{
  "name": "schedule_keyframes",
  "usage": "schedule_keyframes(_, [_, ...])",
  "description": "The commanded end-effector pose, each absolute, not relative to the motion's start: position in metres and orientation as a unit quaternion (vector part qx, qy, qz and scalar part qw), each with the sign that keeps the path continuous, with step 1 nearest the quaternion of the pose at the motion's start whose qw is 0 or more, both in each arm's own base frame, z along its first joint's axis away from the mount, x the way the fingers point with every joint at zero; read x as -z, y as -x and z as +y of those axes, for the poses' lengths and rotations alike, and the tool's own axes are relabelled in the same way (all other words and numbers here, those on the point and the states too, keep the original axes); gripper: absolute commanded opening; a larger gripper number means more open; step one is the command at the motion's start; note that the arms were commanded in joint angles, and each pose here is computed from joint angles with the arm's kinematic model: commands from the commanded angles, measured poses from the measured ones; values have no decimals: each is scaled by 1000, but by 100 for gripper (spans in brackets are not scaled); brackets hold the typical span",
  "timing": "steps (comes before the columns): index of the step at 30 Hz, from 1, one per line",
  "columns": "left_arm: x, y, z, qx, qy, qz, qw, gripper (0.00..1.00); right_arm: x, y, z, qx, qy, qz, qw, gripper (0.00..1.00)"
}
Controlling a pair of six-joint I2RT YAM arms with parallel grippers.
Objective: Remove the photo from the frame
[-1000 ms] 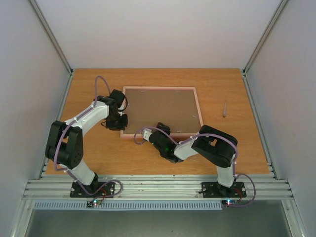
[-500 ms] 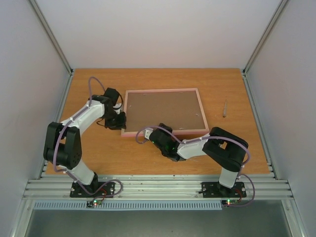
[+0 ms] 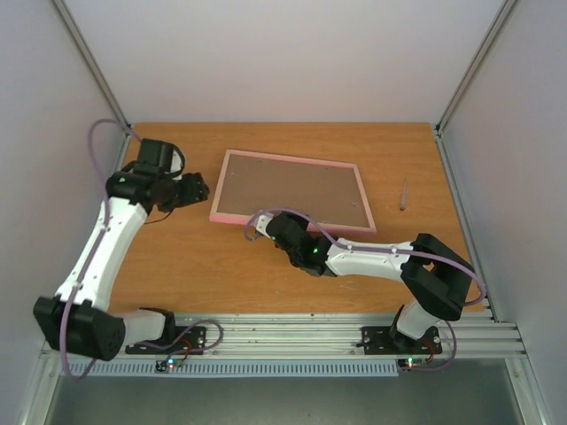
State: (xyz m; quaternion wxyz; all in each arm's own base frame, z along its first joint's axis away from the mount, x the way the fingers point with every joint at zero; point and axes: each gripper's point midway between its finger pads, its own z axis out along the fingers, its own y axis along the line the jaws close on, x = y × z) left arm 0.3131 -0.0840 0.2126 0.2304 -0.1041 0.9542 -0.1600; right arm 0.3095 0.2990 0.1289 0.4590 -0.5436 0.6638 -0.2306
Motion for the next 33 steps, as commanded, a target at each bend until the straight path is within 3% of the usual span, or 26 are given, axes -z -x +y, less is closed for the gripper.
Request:
schedule_keyframes(1, [-261, -301, -58, 121, 126, 938, 298, 76, -196, -317, 324, 152, 470, 679, 542, 1])
schedule_keyframes(12, [-302, -258, -21, 75, 164, 894, 411, 93, -284, -321, 356, 3, 395, 688, 609, 1])
schedule_keyframes(23, [-290, -247, -25, 97, 173, 893, 403, 94, -354, -334, 374, -174, 257, 693, 650, 1])
schedule_keyframes(33, [-284, -248, -28, 101, 168, 897, 397, 94, -359, -357, 363, -315, 109, 717, 612, 1])
